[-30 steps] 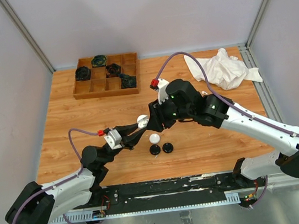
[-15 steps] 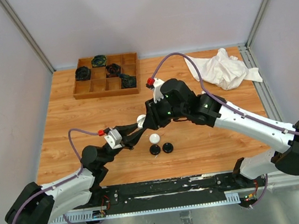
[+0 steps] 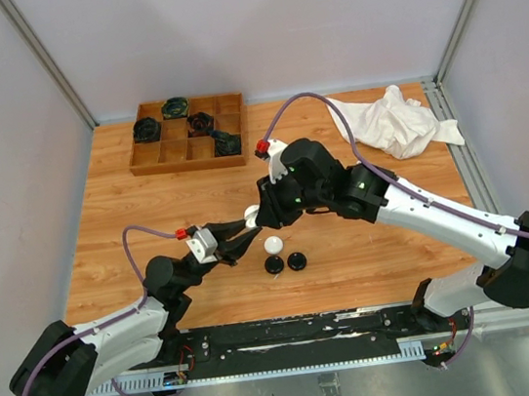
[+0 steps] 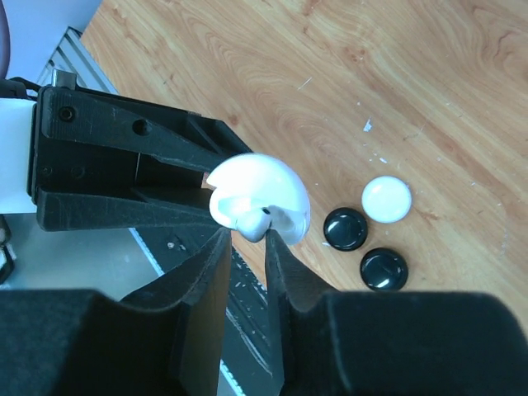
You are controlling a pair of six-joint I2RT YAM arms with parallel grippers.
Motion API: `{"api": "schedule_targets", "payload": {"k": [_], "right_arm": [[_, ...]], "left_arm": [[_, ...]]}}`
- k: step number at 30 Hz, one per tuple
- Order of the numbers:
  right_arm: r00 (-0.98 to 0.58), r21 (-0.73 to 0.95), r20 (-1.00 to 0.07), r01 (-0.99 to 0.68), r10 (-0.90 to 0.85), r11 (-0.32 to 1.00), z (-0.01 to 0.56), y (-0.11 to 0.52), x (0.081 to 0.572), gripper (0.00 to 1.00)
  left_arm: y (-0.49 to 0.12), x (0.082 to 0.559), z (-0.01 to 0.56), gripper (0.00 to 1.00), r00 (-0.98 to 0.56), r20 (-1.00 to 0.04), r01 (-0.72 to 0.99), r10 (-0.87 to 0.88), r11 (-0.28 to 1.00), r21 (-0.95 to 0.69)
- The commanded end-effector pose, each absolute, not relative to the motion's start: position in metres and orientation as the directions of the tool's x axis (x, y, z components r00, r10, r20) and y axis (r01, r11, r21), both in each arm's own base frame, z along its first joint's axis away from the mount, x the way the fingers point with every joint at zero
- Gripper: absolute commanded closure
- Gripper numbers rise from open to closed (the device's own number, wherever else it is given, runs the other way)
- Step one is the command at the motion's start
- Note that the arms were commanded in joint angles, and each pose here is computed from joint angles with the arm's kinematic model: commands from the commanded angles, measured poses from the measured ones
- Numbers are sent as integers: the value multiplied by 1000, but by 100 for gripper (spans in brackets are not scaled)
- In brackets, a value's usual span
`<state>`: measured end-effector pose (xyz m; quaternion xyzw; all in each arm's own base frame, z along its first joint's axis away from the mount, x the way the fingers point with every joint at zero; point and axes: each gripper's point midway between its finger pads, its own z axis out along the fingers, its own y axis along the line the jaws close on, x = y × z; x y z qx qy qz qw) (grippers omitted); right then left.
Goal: Insert the wireless bluetooth earbuds into the charging case
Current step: Place the earbud in the charging case.
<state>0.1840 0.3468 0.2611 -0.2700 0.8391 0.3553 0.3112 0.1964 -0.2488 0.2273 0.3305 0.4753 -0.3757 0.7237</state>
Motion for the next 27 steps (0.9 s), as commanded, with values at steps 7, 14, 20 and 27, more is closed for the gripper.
{"api": "schedule_targets", "payload": {"k": [7,14,20,27], "right_arm": [[-426,186,-812,-836,-398,516,271,336,187,80],[-348,176,-814,-910,-465,374,274,335,165,87],[-252,143,-810,-960,-529,239,274,334,151,89],[-92,55,-820,-995,-565,83,275,323,136,87]], "left_arm": [[-267,159,251,100,271,-914,939,-302,294,181],[-269,157,256,100,257,-918,946,-303,273,175],[-278,144,253,100,211,-932,972,-296,164,167],[-285,119,257,100,159,-941,986,-298,0,167]]}}
